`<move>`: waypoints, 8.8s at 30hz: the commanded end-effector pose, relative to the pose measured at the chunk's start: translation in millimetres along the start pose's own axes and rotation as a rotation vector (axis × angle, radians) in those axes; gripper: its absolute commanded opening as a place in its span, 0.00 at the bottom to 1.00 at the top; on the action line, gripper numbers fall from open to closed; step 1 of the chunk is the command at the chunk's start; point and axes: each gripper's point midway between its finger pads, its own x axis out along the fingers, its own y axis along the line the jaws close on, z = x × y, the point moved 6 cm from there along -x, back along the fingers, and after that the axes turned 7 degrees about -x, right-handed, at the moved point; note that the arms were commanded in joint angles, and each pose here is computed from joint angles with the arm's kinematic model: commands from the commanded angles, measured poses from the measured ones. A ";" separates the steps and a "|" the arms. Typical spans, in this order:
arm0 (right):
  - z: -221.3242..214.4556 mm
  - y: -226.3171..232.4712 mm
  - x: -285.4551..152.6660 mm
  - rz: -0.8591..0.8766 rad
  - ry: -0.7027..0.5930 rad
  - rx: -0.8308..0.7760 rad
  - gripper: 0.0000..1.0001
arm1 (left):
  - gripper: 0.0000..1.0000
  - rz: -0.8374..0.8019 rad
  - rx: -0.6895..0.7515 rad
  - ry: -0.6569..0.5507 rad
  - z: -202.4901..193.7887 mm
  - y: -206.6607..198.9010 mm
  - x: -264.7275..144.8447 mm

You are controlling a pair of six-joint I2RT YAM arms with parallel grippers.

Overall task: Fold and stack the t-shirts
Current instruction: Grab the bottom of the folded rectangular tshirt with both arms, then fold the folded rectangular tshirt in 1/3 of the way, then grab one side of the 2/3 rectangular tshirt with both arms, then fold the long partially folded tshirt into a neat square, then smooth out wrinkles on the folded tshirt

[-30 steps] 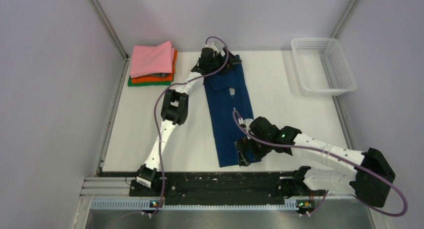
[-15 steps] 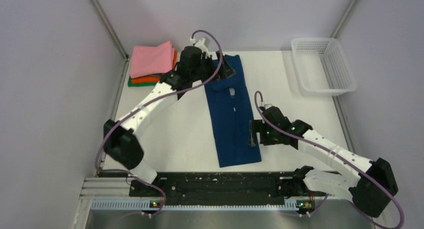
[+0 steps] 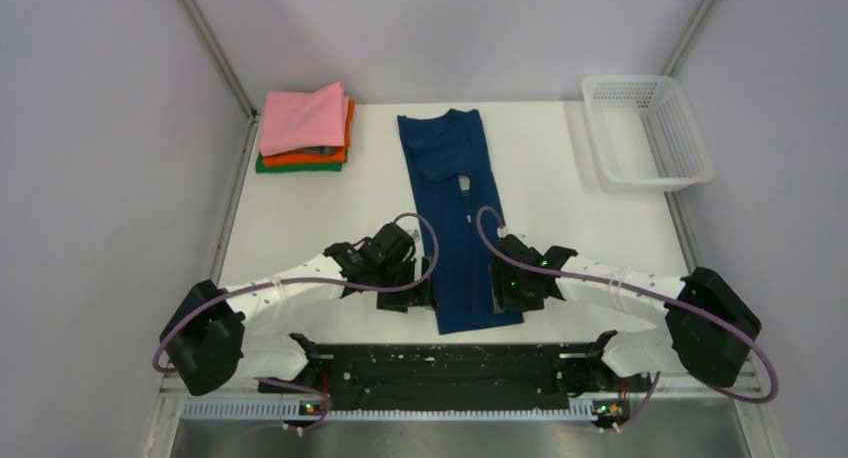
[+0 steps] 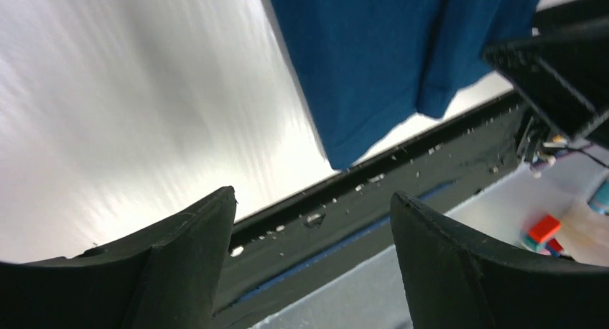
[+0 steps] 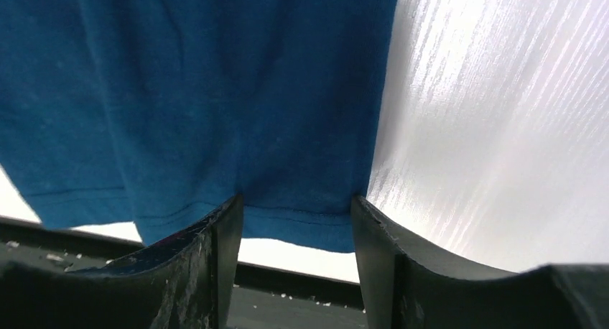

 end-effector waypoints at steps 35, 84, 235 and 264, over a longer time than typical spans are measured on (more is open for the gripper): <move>-28.8 -17.1 -6.8 0.022 -0.099 0.107 0.14 | 0.54 0.393 0.005 0.028 -78.0 -24.4 74.1; 132.1 -19.9 -68.1 0.159 -0.384 0.106 0.00 | 0.00 0.064 -0.117 -0.301 122.5 -74.6 -8.8; 238.2 -98.7 -34.5 0.359 -0.399 0.210 0.00 | 0.00 0.178 -0.128 -0.591 263.4 -56.1 -22.5; 227.8 -48.9 -75.0 0.740 -0.566 0.138 0.99 | 0.99 -0.193 -0.108 -0.413 259.7 -96.6 -10.3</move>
